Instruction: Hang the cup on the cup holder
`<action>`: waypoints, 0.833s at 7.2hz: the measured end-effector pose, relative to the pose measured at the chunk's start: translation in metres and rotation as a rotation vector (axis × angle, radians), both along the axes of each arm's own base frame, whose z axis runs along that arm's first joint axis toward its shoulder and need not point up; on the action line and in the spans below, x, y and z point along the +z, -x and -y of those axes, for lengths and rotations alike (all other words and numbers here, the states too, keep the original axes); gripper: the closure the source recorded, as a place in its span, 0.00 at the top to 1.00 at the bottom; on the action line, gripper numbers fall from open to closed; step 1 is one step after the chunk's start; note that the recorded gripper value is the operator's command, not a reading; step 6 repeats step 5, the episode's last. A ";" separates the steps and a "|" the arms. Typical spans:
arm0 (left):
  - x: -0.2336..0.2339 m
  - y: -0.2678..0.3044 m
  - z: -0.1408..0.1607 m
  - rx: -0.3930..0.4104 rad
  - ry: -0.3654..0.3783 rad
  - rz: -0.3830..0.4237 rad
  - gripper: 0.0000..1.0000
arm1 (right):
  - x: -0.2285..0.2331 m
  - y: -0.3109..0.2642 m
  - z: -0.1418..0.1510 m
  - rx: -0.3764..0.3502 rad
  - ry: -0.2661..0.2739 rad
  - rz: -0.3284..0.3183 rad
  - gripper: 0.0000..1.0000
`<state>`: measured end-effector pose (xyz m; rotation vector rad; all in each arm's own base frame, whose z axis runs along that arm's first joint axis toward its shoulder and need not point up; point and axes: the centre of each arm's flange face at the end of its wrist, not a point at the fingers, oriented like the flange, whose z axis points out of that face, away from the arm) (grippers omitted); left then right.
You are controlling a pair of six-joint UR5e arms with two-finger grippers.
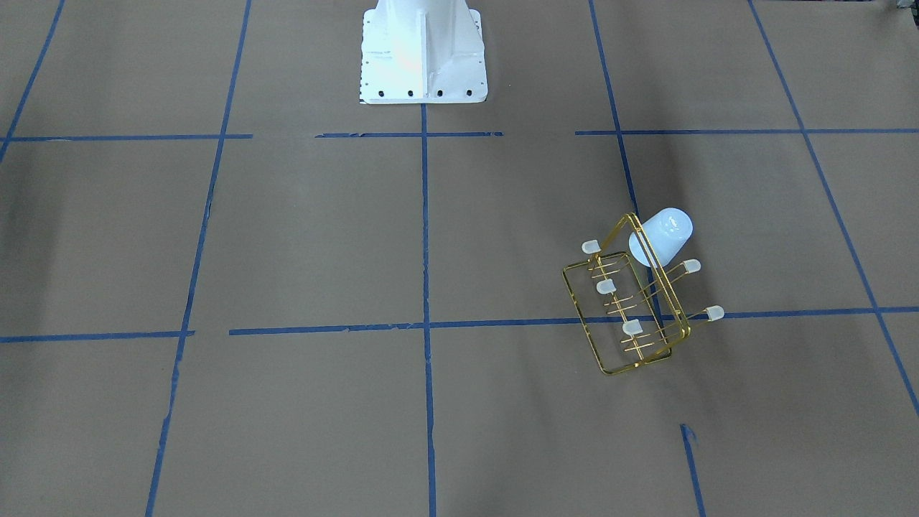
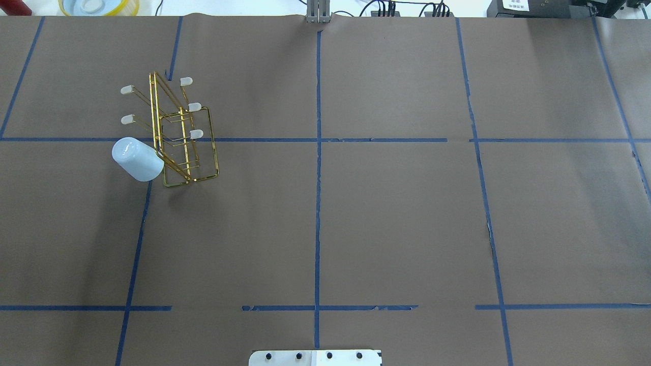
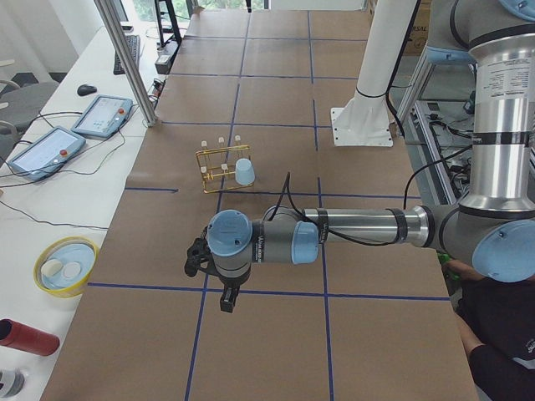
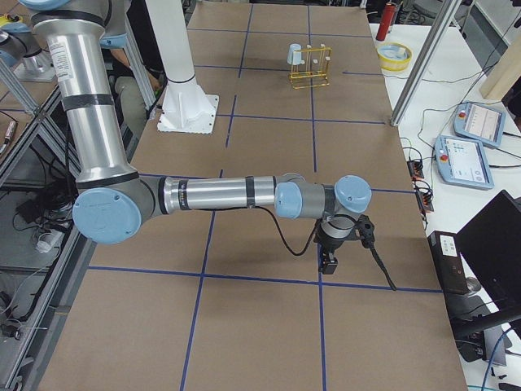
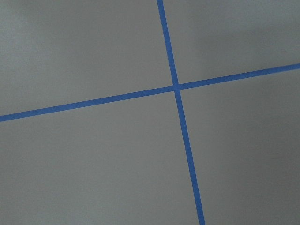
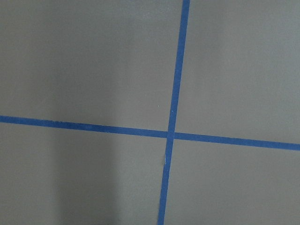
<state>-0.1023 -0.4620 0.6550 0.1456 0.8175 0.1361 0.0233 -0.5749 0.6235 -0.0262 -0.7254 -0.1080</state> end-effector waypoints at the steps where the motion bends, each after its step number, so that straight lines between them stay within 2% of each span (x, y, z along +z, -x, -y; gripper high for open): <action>1: 0.000 0.000 0.000 -0.001 0.000 0.000 1.00 | 0.000 0.000 0.000 0.000 0.000 0.000 1.00; 6: 0.000 0.003 -0.001 -0.006 0.000 0.000 1.00 | 0.000 0.000 0.000 0.000 0.000 0.000 1.00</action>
